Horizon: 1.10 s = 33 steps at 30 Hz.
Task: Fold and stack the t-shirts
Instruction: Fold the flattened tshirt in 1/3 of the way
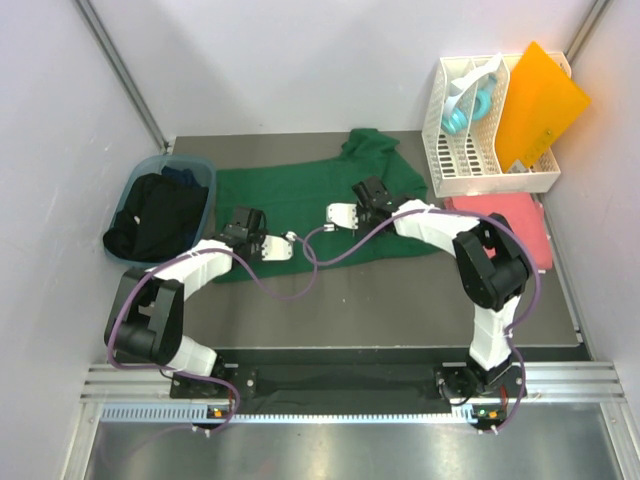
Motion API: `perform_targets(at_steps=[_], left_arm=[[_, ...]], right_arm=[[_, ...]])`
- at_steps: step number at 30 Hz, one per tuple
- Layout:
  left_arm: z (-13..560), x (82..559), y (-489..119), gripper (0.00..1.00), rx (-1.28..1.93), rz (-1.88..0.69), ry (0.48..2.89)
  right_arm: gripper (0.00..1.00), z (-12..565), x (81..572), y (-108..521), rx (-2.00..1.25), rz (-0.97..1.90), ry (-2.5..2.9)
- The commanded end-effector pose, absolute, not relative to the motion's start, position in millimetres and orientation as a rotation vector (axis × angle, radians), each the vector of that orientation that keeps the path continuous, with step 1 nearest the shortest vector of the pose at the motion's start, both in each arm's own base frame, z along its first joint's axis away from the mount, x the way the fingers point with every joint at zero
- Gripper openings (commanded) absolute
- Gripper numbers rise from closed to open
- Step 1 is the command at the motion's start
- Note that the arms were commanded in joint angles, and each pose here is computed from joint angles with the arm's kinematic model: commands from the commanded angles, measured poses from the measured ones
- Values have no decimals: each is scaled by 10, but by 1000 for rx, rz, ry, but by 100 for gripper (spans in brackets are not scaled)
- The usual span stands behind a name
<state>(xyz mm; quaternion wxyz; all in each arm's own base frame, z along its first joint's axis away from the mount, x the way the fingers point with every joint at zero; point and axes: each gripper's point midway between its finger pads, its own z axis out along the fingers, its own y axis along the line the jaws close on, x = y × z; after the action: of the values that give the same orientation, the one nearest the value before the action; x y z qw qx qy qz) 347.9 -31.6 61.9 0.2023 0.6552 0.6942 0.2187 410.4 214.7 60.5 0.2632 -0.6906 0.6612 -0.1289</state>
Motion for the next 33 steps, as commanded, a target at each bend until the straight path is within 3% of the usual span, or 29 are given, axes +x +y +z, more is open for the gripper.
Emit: perform_targets(at_steps=[1,2,4,22,33], left_arm=[[804,3569,-346,41,1777,641,1902],[797,3565,-350,41,1781,640,1903],[800,3559,-346,41,1780,642,1903],[825,3595,-371,41,1786,641,1894],[821,3590,-369,41,1783,643,1892]], right_arm=[[20,880,4205,2282,-1850,-331,1760],[38,885,4169,2293,-1850,-311,1764],[43,888,4085,2290,-1850,-284,1762],[44,568,4079,2168,-1807,-314,1819],[37,401,4113,2080,-1795,-348,1848]])
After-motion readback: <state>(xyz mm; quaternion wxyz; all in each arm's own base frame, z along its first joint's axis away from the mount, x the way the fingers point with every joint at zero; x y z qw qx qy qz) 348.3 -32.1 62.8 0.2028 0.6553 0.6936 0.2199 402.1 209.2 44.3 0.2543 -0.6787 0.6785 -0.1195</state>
